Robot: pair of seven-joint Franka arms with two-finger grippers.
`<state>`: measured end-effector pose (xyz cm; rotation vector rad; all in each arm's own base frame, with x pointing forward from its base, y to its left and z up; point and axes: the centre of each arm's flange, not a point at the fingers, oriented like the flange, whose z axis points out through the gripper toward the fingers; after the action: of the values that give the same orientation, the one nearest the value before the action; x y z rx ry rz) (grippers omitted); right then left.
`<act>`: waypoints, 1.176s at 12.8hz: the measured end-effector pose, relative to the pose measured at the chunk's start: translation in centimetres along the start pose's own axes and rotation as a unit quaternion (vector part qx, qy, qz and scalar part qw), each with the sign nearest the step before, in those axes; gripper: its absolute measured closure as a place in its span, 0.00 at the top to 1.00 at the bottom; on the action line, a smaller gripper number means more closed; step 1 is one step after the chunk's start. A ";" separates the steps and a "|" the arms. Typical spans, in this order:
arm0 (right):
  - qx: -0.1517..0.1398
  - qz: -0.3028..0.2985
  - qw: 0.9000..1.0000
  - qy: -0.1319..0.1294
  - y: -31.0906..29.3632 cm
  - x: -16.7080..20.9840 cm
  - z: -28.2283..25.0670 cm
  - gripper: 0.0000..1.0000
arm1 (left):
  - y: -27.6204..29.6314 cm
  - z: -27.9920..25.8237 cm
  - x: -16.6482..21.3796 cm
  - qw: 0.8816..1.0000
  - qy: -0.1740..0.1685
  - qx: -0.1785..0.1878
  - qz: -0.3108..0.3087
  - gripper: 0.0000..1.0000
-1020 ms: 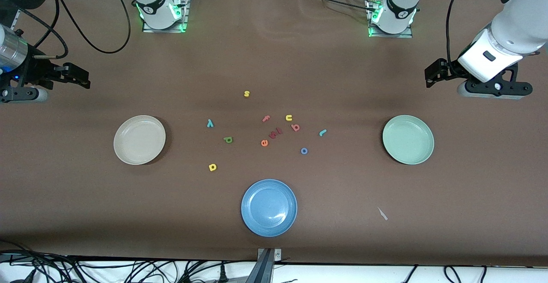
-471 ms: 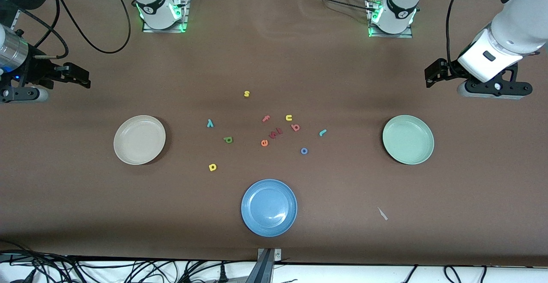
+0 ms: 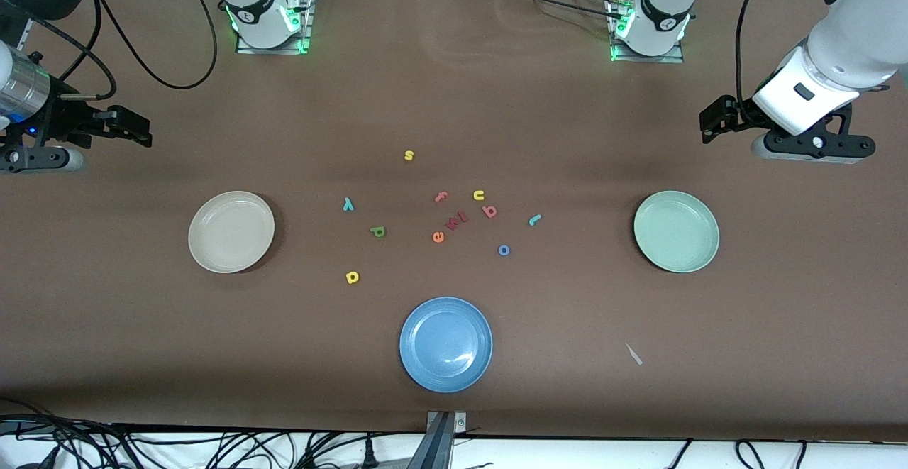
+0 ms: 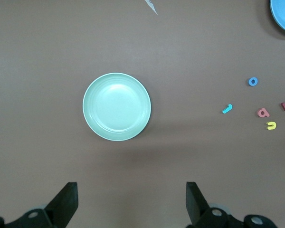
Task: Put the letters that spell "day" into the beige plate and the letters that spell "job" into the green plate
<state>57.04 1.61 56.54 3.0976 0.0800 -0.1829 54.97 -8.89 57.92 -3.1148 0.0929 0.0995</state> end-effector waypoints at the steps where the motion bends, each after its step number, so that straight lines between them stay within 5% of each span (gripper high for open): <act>1: 0.000 0.000 1.000 -0.001 0.0 0.0 0.1 1.00 | 0.0 0.0 0.0 1.000 0.000 0.000 0.000 1.00; 5: 0.000 -0.003 1.000 -0.010 -0.2 0.3 0.8 1.00 | 2.6 1.8 0.7 1.000 -0.015 0.001 0.021 1.00; 10: 0.005 -0.018 0.999 -0.043 -2.8 2.4 4.9 1.00 | 10.2 10.5 5.7 0.999 -0.031 -0.005 0.031 1.00; 15: 0.016 -0.014 1.000 -0.021 -6.3 4.1 11.0 1.00 | 18.8 18.4 8.0 0.999 -0.020 -0.014 0.034 1.00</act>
<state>59.47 7.68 44.97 3.1246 0.1210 -0.2528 60.63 -27.69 38.61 -3.1350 0.1974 0.1671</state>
